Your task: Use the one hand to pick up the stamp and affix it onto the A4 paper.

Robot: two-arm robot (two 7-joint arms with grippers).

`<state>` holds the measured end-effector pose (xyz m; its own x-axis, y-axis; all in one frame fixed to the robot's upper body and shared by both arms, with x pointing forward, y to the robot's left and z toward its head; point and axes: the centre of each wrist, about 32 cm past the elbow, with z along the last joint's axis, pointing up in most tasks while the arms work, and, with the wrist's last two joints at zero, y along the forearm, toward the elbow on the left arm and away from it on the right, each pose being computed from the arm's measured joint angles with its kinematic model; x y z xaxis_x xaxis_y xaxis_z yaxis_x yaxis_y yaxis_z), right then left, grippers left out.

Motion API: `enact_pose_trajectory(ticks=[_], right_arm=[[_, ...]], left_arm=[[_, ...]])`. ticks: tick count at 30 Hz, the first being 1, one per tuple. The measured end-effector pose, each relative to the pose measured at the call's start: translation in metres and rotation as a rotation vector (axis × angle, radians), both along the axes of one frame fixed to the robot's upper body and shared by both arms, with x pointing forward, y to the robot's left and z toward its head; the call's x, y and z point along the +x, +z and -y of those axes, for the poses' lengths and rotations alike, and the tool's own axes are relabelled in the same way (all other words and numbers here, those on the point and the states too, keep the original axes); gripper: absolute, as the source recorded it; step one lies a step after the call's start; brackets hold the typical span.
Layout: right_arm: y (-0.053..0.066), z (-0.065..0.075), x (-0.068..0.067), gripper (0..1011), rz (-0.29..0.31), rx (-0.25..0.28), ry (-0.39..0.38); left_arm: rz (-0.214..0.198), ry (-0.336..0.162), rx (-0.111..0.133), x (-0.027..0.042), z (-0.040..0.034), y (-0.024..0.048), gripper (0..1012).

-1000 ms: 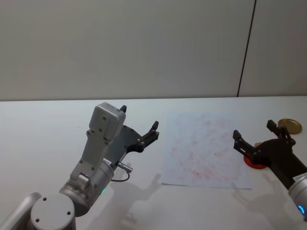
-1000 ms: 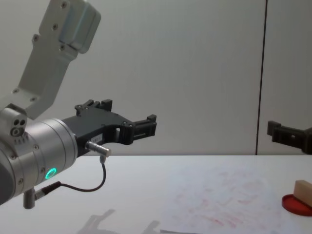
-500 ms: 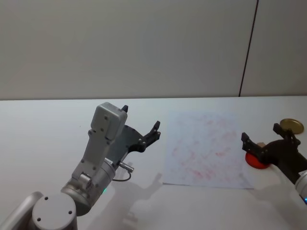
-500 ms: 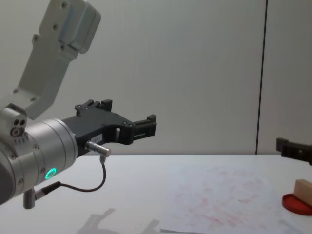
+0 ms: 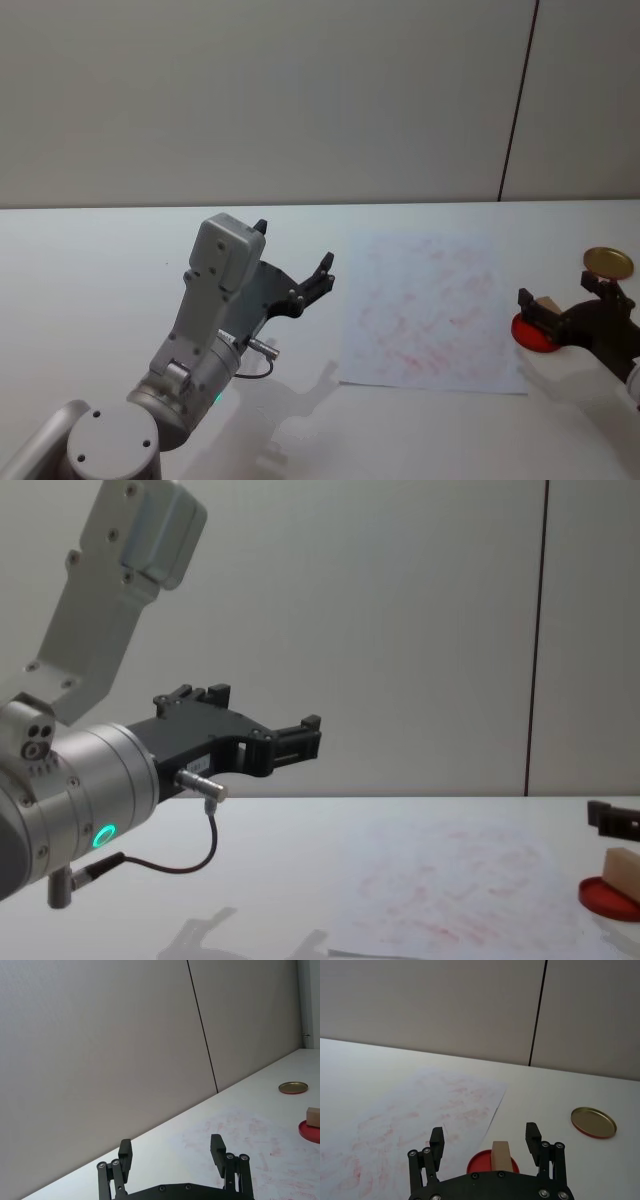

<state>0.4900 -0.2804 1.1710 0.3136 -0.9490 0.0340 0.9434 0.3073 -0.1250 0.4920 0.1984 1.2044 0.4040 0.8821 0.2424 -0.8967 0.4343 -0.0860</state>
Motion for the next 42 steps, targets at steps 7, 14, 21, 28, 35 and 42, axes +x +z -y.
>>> enact_pose_trajectory(ticks=[7,14,21,28,35,42], right_arm=[[-0.005,0.005,0.004,1001,-0.044,-0.005,-0.003],[-0.011,0.007,0.009,1001,-0.081,-0.009,-0.010],[-0.016,0.008,0.013,1001,-0.103,-0.014,-0.017],[-0.021,0.008,0.016,869,-0.125,-0.017,-0.020],[-0.025,0.008,0.018,675,-0.146,-0.020,-0.023],[-0.028,0.008,0.019,475,-0.161,-0.021,-0.024]], left_arm=[[0.000,0.000,0.000,0.0000,0.0000,0.0000,993],[0.000,0.000,0.000,0.0000,0.0000,0.0000,993],[0.000,0.000,0.000,0.0000,0.0000,0.0000,993],[0.000,0.000,0.000,0.0000,0.0000,0.0000,993],[0.000,0.000,0.000,0.0000,0.0000,0.0000,993],[0.000,0.000,0.000,0.0000,0.0000,0.0000,993]])
